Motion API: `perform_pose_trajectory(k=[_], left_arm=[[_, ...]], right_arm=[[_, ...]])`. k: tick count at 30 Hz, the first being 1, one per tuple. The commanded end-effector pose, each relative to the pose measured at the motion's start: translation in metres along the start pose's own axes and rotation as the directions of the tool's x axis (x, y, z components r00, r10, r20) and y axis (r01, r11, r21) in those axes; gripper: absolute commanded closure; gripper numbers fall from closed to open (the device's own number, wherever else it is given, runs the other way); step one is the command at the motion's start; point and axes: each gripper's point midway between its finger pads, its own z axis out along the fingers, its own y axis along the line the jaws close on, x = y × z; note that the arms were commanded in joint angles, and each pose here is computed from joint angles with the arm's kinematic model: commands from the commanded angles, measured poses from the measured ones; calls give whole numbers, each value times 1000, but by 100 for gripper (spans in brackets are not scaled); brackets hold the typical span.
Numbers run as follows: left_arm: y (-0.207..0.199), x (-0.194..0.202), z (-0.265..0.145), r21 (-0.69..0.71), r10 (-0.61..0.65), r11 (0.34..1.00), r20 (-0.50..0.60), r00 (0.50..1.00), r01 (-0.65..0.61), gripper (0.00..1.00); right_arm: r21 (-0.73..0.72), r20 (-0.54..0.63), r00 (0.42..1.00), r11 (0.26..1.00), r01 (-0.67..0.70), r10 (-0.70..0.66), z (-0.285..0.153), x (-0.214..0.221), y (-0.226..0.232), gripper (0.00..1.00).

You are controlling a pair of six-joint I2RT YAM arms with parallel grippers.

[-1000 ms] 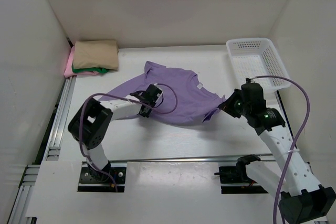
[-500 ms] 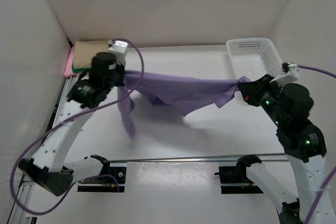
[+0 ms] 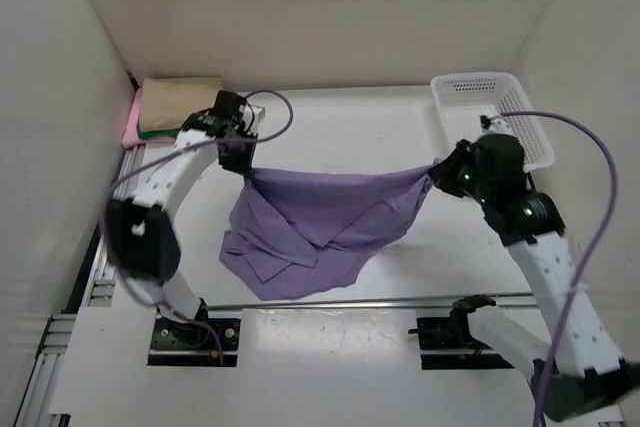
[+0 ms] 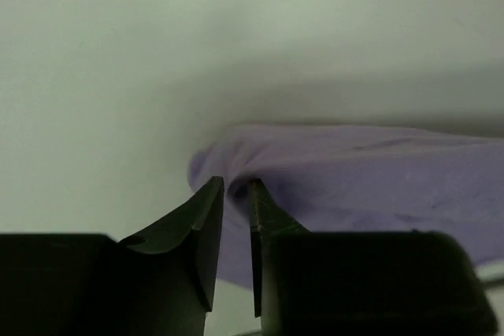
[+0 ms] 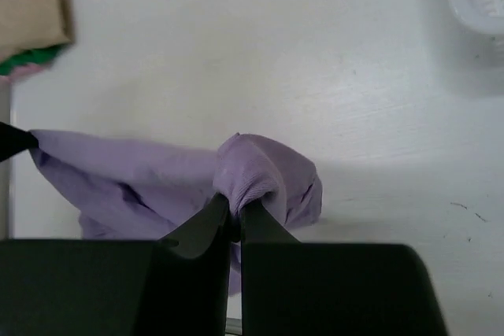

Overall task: Fold and stack the t-shirts
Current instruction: Flatten out the tshirt

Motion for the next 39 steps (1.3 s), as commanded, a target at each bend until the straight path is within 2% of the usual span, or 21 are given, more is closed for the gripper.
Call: perform_pose_trajectory(k=[1,2,3,4,5,6,7,8,10,11,12,13,14,15,18,19,21,28,32,36,39], left_arm=[[51,-44,58,-111,-74,991,14,997,75,68],[72,-54,70,-174,-91,980,8,996,91,63],[82,-94,61,-218,-85,971,81,993,100,55],[93,-100,64,-251,-93,962,69,993,108,50],[102,-99,69,-301,-96,948,38,995,103,41],[106,-110,58,-321,-93,940,76,993,112,28],[109,-121,28,-345,-85,929,148,985,132,9],[103,-124,12,-338,-72,931,191,979,134,1],[81,-104,2,-309,-41,944,223,974,110,1],[55,-102,-38,-234,-16,968,306,952,91,1],[17,-87,-43,-161,33,987,302,953,17,1],[-3,-38,-25,-121,67,992,206,976,-42,1],[-21,-12,-25,-93,108,991,180,978,-93,3],[-52,46,-20,-44,211,977,107,972,-207,5],[-61,136,0,-41,364,930,-58,930,-366,10],[-60,147,4,-36,376,924,-86,923,-380,10],[-57,162,15,-42,392,915,-139,909,-401,14],[-90,153,26,46,438,899,-143,888,-436,12],[-108,177,28,150,483,875,-185,856,-461,12],[-108,199,32,174,510,859,-232,828,-481,12],[-102,211,42,166,515,857,-280,810,-487,17]], right_arm=[[70,-44,999,998,-5,9,38,7,-10,100],[79,-77,997,997,-9,15,46,13,-12,100],[101,-129,991,995,-17,30,60,23,-16,100],[89,-152,988,996,-18,32,66,27,-13,100],[98,-168,985,995,-32,48,70,30,-16,100],[118,-192,979,992,-42,65,76,38,-20,100],[114,-204,977,993,-43,66,78,43,-21,100],[108,-212,975,993,-45,67,80,47,-21,100],[125,-231,970,991,-52,80,81,56,-27,100],[123,-224,970,990,-63,90,80,58,-27,100],[138,-244,965,989,-60,93,83,69,-34,100],[144,-247,963,987,-71,106,81,74,-37,100],[140,-245,963,987,-79,112,80,76,-39,100],[141,-242,963,986,-88,121,81,79,-40,100],[151,-260,955,983,-107,144,78,94,-47,100],[156,-266,953,982,-106,145,77,100,-50,100],[157,-267,953,982,-105,145,75,103,-52,100],[185,-249,955,976,-116,161,66,114,-64,100],[196,-233,961,975,-104,149,60,113,-68,100],[216,-230,963,972,-89,139,57,114,-74,100],[222,-223,965,971,-87,138,54,113,-75,100]])
